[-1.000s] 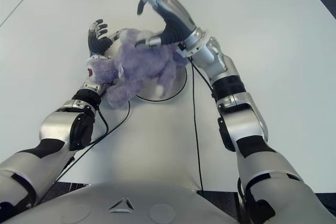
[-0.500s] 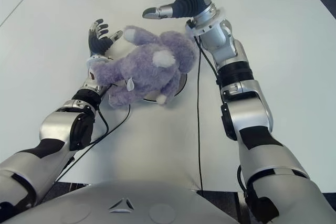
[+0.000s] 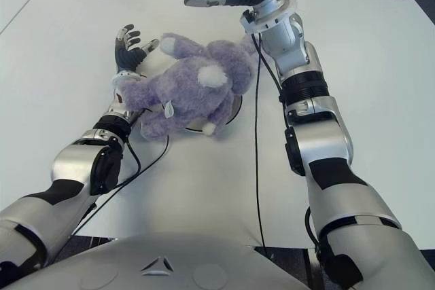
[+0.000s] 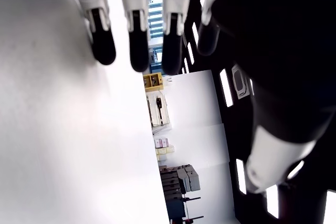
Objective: Put the doll into the plate.
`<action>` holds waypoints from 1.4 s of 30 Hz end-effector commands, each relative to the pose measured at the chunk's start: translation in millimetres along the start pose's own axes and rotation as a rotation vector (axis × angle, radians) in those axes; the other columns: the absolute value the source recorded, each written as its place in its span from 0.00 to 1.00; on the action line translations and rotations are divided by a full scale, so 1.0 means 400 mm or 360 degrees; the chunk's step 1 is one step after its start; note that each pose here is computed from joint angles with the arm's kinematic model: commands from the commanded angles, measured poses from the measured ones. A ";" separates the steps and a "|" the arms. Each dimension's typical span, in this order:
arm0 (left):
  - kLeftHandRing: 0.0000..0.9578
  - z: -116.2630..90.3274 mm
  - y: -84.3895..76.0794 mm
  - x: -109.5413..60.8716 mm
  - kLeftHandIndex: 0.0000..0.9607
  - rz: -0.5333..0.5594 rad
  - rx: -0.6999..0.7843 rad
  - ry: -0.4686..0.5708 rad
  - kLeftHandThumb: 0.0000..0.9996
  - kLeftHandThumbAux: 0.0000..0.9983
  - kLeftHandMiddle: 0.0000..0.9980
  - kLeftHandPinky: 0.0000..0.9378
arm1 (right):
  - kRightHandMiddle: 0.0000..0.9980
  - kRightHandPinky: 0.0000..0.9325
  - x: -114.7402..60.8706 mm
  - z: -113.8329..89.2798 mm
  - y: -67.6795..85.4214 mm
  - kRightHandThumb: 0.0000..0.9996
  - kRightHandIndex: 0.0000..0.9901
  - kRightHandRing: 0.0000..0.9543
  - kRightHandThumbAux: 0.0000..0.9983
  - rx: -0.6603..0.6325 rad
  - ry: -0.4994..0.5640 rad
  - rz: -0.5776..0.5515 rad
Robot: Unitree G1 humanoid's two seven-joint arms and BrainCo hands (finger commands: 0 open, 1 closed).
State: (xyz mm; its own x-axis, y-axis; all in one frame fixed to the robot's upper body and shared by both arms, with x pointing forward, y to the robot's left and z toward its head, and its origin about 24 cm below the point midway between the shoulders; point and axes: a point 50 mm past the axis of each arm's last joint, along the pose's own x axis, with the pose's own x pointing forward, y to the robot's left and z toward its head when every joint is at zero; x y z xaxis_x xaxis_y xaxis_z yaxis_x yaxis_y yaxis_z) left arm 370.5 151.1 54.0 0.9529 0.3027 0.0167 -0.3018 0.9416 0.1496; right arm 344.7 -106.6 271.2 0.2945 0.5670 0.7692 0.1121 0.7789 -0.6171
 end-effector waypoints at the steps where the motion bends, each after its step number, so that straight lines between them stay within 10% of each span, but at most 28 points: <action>1: 0.23 -0.360 0.004 -0.268 0.18 -0.0143 0.0252 0.1024 0.00 0.75 0.24 0.24 | 0.00 0.00 0.034 0.000 -0.006 0.02 0.00 0.00 0.34 0.0129 0.0032 -0.0047; 22: 0.25 -0.361 0.002 -0.269 0.18 -0.0142 0.0246 0.1028 0.00 0.76 0.25 0.27 | 0.00 0.00 0.004 -0.053 -0.064 0.01 0.00 0.00 0.37 0.0373 0.0212 -0.0131; 42: 0.23 -0.362 0.004 -0.271 0.17 -0.0151 0.0240 0.1024 0.00 0.74 0.23 0.24 | 0.00 0.00 -0.175 -0.137 -0.144 0.00 0.00 0.00 0.51 0.0328 0.0591 -0.0305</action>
State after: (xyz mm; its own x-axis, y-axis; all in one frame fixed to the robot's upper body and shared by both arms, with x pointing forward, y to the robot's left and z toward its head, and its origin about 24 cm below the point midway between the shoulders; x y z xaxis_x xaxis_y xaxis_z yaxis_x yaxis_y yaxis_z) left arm 370.6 150.8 54.1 0.9531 0.3022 0.0169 -0.3012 0.9418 0.1492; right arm 365.6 -176.5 282.1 0.4818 0.3886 0.7854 0.0305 0.8883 -0.4583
